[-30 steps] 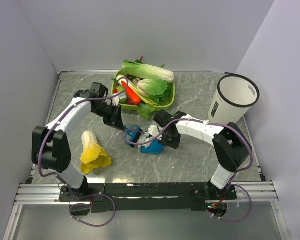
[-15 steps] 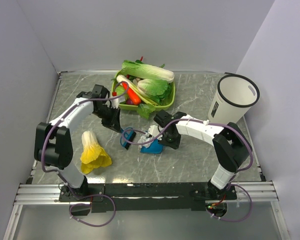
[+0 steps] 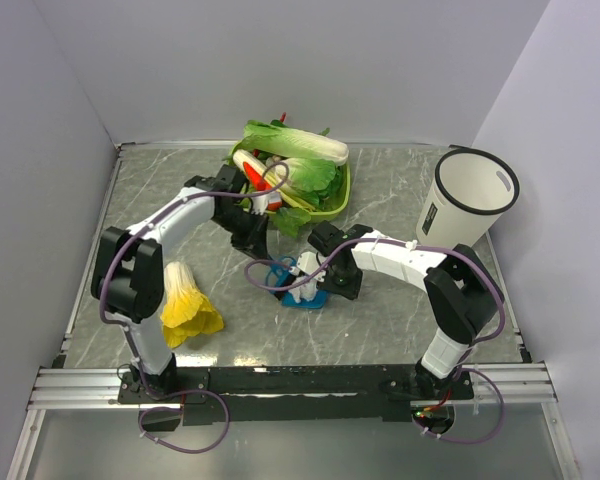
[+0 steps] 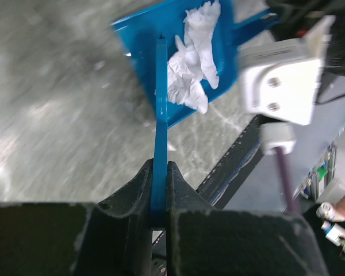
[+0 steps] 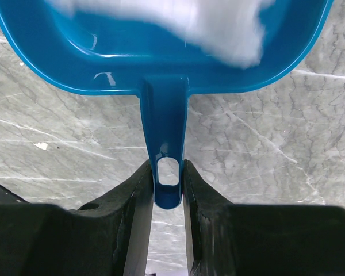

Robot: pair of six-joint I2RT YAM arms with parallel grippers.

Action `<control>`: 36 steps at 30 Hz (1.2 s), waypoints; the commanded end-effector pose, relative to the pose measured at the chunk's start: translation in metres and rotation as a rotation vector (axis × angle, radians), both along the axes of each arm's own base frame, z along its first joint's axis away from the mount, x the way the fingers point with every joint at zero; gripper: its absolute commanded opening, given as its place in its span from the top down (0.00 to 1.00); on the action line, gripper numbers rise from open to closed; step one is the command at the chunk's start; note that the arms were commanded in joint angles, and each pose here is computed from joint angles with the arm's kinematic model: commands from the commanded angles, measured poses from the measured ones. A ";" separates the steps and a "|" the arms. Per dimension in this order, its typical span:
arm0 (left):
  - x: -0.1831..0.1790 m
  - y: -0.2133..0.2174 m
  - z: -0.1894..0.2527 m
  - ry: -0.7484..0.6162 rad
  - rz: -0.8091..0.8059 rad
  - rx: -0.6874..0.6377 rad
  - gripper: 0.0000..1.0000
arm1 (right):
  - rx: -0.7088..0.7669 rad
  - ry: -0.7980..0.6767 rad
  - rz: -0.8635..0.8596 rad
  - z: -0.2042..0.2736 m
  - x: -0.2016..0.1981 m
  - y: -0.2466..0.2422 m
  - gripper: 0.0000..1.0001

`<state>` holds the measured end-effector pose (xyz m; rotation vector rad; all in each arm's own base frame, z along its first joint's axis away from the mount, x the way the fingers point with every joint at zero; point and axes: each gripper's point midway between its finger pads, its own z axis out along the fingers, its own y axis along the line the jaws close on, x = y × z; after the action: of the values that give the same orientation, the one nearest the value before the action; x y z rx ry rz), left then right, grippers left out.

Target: Sweep away the paper scraps from the table

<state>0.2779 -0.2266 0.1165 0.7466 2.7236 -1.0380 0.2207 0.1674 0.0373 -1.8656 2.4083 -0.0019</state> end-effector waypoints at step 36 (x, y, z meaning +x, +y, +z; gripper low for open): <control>0.005 0.067 0.026 -0.293 0.012 0.181 0.99 | 0.264 -0.091 0.007 0.067 -0.023 -0.007 1.00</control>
<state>0.2764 -0.1600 0.1452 0.8149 2.6106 -0.6528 0.2122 0.1633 0.0777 -1.7356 2.3119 0.0924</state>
